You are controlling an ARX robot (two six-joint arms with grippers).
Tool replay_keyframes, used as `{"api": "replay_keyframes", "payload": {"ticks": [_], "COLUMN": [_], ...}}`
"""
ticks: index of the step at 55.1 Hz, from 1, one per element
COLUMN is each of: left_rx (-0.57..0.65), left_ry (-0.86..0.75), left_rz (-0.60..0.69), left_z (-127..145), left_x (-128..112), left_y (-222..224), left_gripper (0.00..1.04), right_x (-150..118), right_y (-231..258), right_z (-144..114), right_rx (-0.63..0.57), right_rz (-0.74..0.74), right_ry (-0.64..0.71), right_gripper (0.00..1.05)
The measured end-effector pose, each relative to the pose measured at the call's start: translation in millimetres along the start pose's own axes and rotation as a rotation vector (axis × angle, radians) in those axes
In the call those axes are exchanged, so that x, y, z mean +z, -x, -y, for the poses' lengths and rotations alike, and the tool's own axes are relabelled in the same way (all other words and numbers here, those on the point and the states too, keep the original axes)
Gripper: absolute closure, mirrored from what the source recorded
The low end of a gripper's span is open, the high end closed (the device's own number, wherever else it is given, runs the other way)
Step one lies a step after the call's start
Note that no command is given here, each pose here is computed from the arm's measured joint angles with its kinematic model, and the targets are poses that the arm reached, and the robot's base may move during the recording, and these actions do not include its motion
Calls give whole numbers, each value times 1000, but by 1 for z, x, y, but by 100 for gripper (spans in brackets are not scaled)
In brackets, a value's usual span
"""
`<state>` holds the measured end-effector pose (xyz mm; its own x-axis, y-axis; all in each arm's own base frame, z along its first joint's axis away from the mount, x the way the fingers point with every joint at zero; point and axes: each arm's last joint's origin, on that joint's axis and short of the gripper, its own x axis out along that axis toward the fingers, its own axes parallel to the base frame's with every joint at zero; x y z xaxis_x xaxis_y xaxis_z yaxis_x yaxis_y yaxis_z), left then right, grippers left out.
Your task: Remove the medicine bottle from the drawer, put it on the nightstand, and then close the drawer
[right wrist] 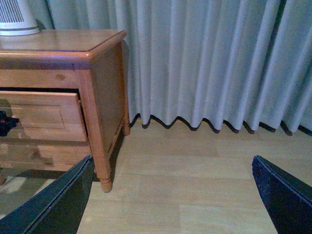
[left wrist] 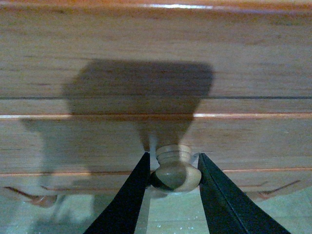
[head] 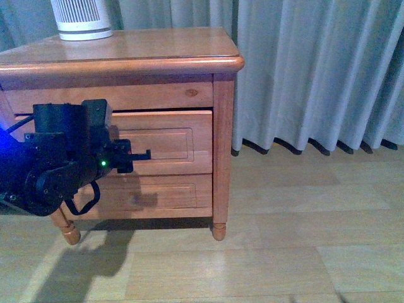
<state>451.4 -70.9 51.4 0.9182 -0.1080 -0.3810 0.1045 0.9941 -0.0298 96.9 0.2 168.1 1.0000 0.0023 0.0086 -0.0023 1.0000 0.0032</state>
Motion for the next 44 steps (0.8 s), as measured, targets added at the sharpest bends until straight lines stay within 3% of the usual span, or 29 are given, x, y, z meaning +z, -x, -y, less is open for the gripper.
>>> {"api": "replay_keyframes", "payload": {"ticks": [44], "left_rx": [-38], "left_ry": [42], "left_rz": [-140], "left_z": [13], "left_x": [-71], "left_y": [164], "left_gripper": [78], "right_x": [0], "right_y": [0], "right_z": [0], "right_rx": [0], "right_rz": [0], "right_ry": [0], "right_gripper": [7]}}
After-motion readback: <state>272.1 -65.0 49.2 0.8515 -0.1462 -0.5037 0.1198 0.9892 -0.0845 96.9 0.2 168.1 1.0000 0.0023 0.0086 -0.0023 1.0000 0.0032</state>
